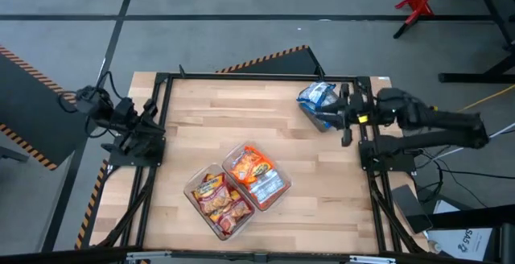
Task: Sort Maruchan noodles
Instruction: Return to Home Position
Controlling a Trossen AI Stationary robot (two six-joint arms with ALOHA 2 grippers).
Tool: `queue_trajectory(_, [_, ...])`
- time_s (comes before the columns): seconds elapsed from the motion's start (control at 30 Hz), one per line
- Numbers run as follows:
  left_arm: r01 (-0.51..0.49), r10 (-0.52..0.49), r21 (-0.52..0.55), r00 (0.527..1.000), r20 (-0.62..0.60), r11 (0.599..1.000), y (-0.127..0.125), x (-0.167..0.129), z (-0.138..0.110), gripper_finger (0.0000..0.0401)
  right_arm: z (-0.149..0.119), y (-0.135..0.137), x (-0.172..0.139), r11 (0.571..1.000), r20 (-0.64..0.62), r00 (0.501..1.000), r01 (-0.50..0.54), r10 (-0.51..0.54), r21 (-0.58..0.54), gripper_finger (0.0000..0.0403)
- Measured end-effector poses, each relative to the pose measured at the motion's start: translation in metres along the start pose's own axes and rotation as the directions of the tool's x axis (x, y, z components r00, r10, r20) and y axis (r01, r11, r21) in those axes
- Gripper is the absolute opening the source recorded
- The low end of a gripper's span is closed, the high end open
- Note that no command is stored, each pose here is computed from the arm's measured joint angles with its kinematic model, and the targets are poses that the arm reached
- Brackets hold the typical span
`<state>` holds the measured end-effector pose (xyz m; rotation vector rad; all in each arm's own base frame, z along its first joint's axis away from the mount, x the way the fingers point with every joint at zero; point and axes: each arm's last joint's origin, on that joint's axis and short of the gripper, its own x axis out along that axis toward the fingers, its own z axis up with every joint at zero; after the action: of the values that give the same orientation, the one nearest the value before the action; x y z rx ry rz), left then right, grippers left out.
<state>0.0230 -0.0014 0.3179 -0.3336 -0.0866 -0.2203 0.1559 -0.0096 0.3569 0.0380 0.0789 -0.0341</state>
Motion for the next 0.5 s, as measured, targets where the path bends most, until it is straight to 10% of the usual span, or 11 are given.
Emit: queue_trajectory(0.5, [-0.045, 0.046, 0.017, 0.999, -0.025, 0.999, 0.004, 0.027, -0.071, 0.0019, -0.112, -0.012, -0.045, 0.983, 0.199, 0.979, 0.006, -0.043, 0.181, 0.0072])
